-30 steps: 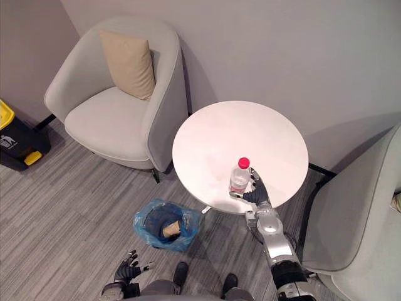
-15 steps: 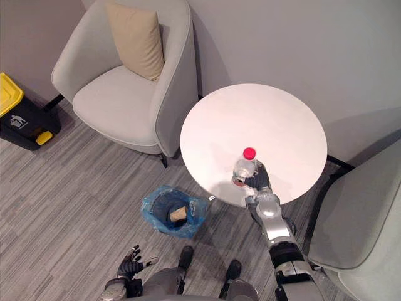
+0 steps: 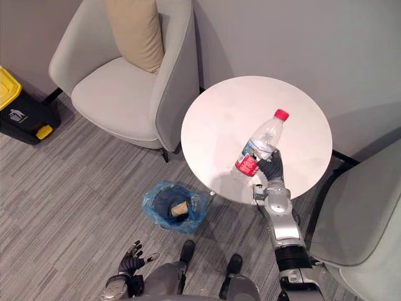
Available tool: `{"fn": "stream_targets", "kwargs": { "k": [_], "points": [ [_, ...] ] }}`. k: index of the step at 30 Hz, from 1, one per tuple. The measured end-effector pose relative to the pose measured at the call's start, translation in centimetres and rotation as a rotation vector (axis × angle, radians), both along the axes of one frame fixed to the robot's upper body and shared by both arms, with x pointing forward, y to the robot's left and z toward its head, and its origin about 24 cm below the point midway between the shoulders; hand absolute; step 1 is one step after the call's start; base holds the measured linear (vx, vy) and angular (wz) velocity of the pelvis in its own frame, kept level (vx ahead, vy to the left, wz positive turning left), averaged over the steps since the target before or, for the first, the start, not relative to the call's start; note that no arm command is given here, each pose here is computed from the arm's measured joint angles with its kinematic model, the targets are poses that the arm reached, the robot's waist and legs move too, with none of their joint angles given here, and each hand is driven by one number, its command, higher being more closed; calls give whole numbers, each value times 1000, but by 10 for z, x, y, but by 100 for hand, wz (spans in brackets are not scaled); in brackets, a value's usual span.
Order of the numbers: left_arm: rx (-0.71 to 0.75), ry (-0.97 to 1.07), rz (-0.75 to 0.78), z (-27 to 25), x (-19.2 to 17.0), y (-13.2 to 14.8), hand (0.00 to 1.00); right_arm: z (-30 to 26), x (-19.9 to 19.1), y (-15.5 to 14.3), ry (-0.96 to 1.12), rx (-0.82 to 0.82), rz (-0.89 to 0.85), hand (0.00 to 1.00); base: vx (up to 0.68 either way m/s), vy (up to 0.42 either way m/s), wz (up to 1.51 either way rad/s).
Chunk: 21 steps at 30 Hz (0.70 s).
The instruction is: Gather rubbish on tea table into small bin, then transfer packed bag to large trash can.
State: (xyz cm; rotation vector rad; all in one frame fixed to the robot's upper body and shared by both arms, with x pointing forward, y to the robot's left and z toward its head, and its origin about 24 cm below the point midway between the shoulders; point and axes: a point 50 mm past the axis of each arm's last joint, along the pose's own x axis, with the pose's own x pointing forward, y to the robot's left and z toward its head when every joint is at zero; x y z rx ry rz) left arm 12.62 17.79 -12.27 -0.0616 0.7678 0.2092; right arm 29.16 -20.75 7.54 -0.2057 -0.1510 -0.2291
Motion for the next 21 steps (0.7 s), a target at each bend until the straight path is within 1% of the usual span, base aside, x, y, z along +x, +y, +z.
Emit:
{"fn": "stream_targets", "kwargs": {
  "k": [7,16,21],
  "points": [
    [10,19,35,-1,-3,6,0,25,-20,21,-135,-19,134,100,-17,-8,-37],
    [20,29,55,-2,-4,10,0,21,-38,44,-121,-53,286,100,16,-6,-14],
    [23,32,63,-2,-5,11,0,15,-54,52,-107,-63,333,100,-30,-3,-3]
  ]
}}
